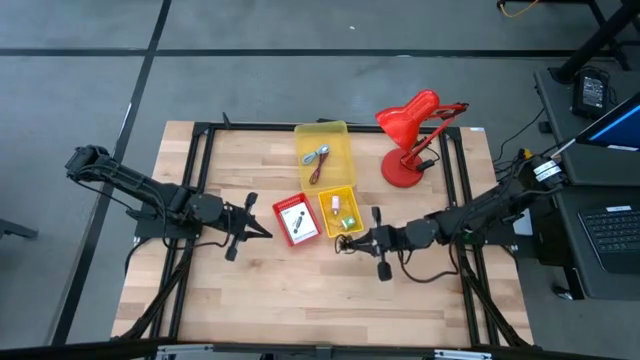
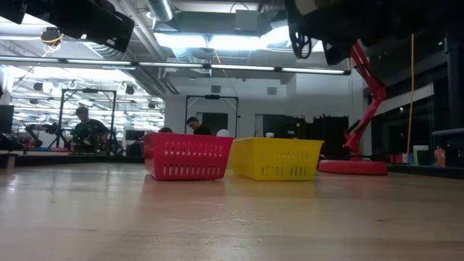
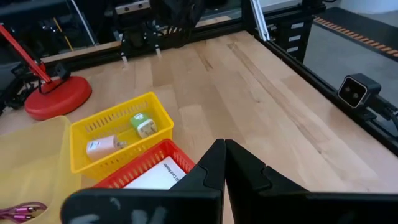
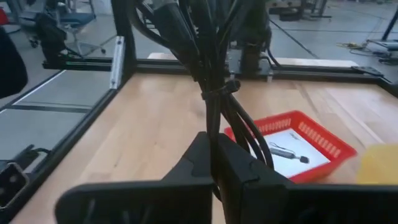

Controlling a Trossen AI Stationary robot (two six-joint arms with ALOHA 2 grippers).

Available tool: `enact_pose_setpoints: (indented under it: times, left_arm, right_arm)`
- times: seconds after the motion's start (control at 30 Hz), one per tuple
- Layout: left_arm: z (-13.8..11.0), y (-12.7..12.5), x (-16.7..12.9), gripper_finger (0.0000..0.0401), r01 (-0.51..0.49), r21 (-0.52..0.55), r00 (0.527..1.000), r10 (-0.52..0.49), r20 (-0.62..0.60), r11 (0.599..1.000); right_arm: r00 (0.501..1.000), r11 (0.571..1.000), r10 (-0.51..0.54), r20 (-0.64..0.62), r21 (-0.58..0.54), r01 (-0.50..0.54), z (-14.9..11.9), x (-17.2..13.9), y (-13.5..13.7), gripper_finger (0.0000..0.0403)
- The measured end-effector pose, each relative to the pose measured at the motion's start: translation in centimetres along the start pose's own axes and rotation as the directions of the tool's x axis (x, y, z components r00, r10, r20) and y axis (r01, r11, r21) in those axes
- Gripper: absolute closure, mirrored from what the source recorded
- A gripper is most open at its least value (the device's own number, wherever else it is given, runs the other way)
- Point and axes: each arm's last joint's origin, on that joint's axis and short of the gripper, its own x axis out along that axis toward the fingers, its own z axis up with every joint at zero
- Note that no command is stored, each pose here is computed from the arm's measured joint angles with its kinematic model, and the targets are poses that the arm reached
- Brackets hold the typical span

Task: Pick and place items into bin
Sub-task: Put the black cable wire into the top yellow bin

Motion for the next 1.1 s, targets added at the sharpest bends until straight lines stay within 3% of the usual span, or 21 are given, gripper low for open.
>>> enact_pose_setpoints:
  times: [0.33,0.43,0.57,0.93,1.1]
  left_arm:
    - [0.0,0.0,0.0,0.0398,0.0,0.001,1.0,0.0,0.0,1.0]
    - [0.0,0.0,0.0,0.0398,0.0,0.0,1.0,0.0,0.0,1.0]
    - [0.0,0.0,0.0,0.0398,0.0,0.0,1.0,0.0,0.0,1.0]
    - [0.0,0.0,0.0,0.0397,0.0,0.001,1.0,0.0,-0.001,1.0]
    - [0.0,0.0,0.0,0.0397,0.0,-0.004,1.0,0.0,-0.003,1.0]
  right_arm:
    - [0.997,0.997,-0.072,0.039,0.037,0.071,0.4,0.3,-1.1,0.0403]
    - [0.972,0.97,-0.23,0.042,0.095,0.225,0.4,0.3,-1.9,0.0403]
    - [0.937,0.936,-0.349,0.028,0.061,0.347,0.0,0.6,-2.8,0.0403]
    - [0.866,0.862,-0.499,-0.048,0.073,0.501,-0.5,3.8,-6.5,0.0403]
    - [0.808,0.81,-0.566,-0.167,0.072,0.582,-0.1,5.8,-8.8,0.0403]
